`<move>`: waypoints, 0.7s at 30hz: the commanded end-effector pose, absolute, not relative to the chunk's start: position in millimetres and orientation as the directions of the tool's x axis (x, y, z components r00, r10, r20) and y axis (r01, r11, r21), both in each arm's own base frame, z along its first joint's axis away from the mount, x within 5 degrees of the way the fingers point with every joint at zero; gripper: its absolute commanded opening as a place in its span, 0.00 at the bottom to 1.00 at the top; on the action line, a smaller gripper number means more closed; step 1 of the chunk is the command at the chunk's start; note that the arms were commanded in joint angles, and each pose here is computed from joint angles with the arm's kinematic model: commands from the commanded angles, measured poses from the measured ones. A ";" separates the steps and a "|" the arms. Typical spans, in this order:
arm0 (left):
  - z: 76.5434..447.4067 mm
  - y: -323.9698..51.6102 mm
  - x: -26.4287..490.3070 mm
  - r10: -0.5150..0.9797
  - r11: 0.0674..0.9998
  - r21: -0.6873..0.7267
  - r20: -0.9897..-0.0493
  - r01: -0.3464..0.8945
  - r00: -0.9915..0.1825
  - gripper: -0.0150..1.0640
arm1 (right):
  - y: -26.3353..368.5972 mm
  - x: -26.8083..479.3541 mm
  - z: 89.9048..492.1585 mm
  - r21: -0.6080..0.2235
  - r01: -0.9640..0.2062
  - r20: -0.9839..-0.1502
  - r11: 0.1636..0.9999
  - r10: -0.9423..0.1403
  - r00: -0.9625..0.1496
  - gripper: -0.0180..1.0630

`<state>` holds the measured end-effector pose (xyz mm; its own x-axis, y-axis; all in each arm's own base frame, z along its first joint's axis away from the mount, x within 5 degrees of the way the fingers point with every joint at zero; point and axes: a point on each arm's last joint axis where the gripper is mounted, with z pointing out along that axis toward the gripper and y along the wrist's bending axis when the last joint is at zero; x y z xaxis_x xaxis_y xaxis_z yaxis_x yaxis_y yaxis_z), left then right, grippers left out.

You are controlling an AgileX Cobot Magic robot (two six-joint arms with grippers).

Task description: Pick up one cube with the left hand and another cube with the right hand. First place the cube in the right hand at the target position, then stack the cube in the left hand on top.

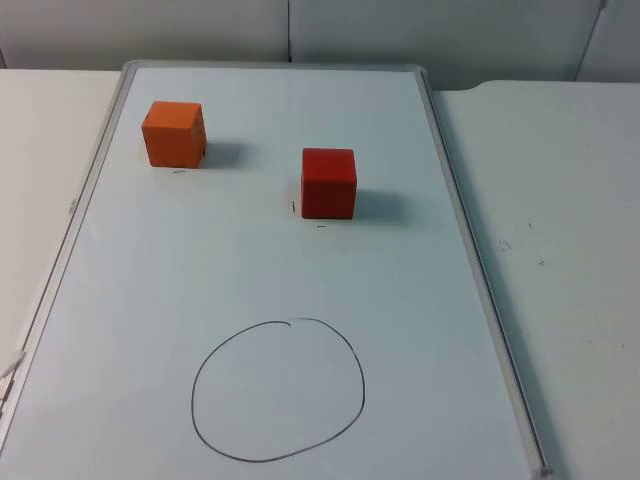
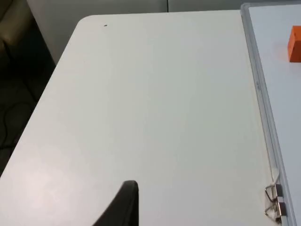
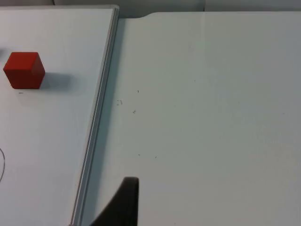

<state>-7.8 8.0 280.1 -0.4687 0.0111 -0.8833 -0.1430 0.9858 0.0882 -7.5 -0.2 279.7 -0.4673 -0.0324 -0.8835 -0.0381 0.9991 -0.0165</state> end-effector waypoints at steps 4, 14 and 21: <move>298.8 6.6 -11.0 0.022 0.986 0.078 -0.936 -0.145 -0.352 0.99 | -0.2 -6.7 278.4 -0.023 -0.036 -0.886 0.999 -0.037 -0.462 0.99; 358.0 5.1 3.5 0.039 0.990 0.059 -0.988 -0.131 -0.152 0.99 | -0.2 -6.7 278.4 -0.023 -0.036 -0.886 0.999 -0.037 -0.462 0.99; 399.3 7.0 43.9 0.044 0.992 0.053 -0.996 -0.118 -0.073 0.99 | -0.2 -6.7 278.4 -0.023 -0.036 -0.886 0.999 -0.037 -0.462 0.99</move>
